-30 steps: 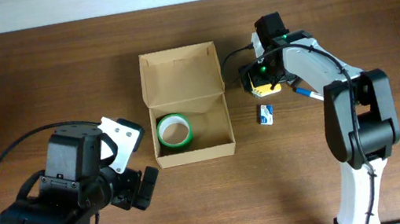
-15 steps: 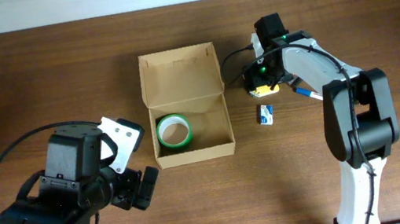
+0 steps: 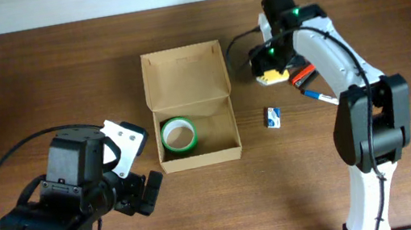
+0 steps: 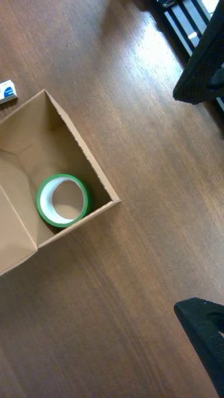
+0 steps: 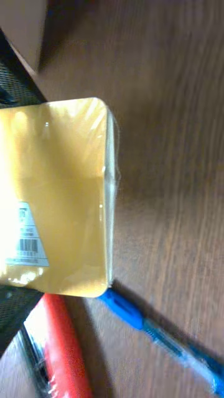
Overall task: Pack container
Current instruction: 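Lift the yellow packet and carry it left into the box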
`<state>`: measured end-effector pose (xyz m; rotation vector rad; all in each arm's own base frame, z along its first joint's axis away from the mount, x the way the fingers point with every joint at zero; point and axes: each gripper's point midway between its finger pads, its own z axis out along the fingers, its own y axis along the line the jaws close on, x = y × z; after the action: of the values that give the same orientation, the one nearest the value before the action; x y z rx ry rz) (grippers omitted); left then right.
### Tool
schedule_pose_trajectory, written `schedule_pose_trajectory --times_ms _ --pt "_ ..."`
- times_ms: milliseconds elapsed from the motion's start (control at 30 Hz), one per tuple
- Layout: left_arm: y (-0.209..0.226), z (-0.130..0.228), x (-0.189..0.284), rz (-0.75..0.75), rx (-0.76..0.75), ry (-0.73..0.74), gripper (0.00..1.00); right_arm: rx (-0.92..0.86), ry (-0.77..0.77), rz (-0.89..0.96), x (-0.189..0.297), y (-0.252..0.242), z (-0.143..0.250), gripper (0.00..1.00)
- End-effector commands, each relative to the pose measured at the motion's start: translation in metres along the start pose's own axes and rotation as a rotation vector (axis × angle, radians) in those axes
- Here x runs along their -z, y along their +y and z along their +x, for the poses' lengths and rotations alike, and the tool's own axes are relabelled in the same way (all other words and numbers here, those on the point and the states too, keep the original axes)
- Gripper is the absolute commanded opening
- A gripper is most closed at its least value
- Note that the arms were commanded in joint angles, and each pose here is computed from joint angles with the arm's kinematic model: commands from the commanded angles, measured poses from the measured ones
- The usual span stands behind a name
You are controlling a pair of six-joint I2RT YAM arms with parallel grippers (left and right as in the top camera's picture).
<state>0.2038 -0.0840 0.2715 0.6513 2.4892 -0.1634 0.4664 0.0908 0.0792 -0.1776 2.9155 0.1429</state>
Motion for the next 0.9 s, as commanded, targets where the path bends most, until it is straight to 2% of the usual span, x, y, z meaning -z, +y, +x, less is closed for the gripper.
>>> schedule_pose_trajectory --times_ms 0,233,433,867 --pt "-0.002 -0.005 0.004 0.011 -0.019 -0.022 1.00 -0.001 -0.070 -0.032 0.039 0.007 -0.021 0.76" --pt "-0.002 -0.005 0.004 0.011 -0.019 -0.022 1.00 0.020 -0.097 -0.094 0.098 0.029 -0.029 0.76" --pt "-0.002 -0.005 0.004 0.011 -0.019 -0.022 1.00 0.149 -0.119 -0.139 0.136 0.071 -0.022 0.75" --pt "-0.002 -0.005 0.004 0.011 -0.019 -0.022 1.00 0.353 -0.093 -0.192 0.139 0.167 0.009 0.75"
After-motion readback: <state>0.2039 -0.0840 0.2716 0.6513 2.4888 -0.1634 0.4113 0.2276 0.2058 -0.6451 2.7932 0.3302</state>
